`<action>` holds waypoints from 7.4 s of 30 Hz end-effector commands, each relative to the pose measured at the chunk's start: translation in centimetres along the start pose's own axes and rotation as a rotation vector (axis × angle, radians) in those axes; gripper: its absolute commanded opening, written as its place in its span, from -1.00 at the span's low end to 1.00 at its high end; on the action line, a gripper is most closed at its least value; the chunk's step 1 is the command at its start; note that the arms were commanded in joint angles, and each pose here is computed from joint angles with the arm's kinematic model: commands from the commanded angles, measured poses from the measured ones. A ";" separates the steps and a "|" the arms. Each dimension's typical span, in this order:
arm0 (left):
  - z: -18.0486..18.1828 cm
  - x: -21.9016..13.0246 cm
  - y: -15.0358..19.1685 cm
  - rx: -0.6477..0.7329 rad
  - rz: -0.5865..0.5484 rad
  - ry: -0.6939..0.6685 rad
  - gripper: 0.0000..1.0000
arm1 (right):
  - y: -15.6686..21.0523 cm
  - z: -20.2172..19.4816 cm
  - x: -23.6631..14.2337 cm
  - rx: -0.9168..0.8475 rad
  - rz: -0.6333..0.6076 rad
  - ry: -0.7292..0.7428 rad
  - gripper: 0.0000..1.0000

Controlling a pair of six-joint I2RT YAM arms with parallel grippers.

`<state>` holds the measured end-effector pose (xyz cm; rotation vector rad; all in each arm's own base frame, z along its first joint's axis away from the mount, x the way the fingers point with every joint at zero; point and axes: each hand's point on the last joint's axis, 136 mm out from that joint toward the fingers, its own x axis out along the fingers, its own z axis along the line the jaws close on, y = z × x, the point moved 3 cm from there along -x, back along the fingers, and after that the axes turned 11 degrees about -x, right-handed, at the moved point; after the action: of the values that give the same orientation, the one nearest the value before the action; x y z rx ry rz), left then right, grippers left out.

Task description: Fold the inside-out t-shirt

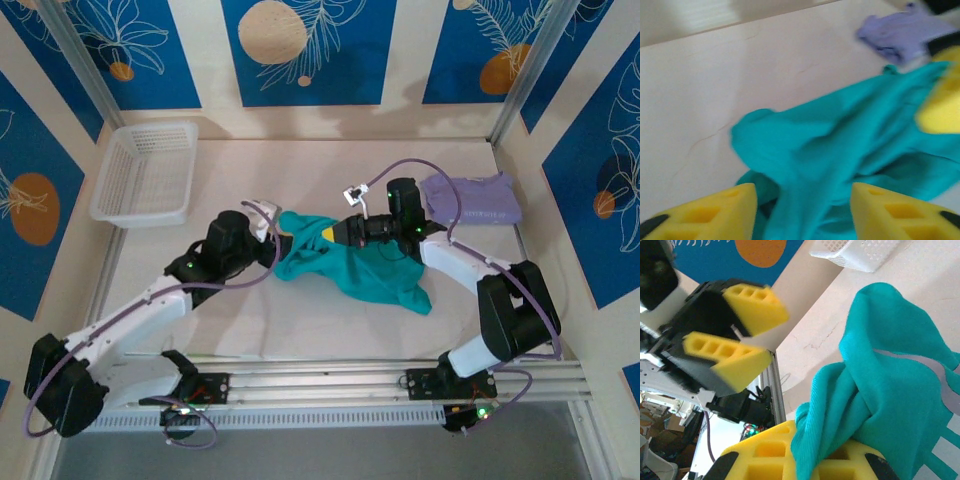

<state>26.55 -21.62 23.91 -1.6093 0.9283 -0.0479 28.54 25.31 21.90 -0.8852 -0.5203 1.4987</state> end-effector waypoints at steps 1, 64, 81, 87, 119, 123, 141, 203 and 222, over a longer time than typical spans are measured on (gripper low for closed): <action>-3.4 0.4 1.9 0.025 0.070 0.233 -0.19 | -0.7 0.3 -0.1 0.002 0.006 -0.021 -1.00; -5.0 1.3 -2.3 -0.327 0.018 0.737 -1.00 | 1.1 4.4 -3.1 -0.238 -0.013 0.391 -0.32; -5.1 0.9 -2.4 -0.306 0.021 0.725 -1.00 | 2.2 0.0 -0.7 -0.209 0.055 0.488 -0.26; -4.9 1.2 -2.3 -0.306 0.020 0.712 -1.00 | 1.9 0.8 -0.1 -0.202 0.041 0.401 -0.69; -3.6 0.3 0.9 -0.073 0.024 0.310 -0.22 | -2.6 4.0 -2.1 0.015 -0.089 -0.051 -1.00; -2.1 1.8 0.8 -0.083 0.038 0.195 -0.19 | -2.6 4.1 -2.3 0.014 -0.090 -0.047 -1.00; -7.1 1.1 -1.7 -0.289 0.093 0.777 -1.00 | -1.3 1.1 -5.4 -0.023 -0.093 0.125 -1.00; -4.3 -0.4 -1.9 -0.386 -0.007 0.731 -1.00 | 1.3 6.5 -5.2 -0.272 -0.079 0.187 -1.00; -4.6 -1.0 -2.2 -0.365 -0.027 0.748 -1.00 | -0.4 9.5 -5.0 -0.468 -0.044 0.390 -0.34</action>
<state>24.93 -25.13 26.70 -2.0013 1.5697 -0.4982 21.67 21.52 27.67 -1.4460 -0.5208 1.1468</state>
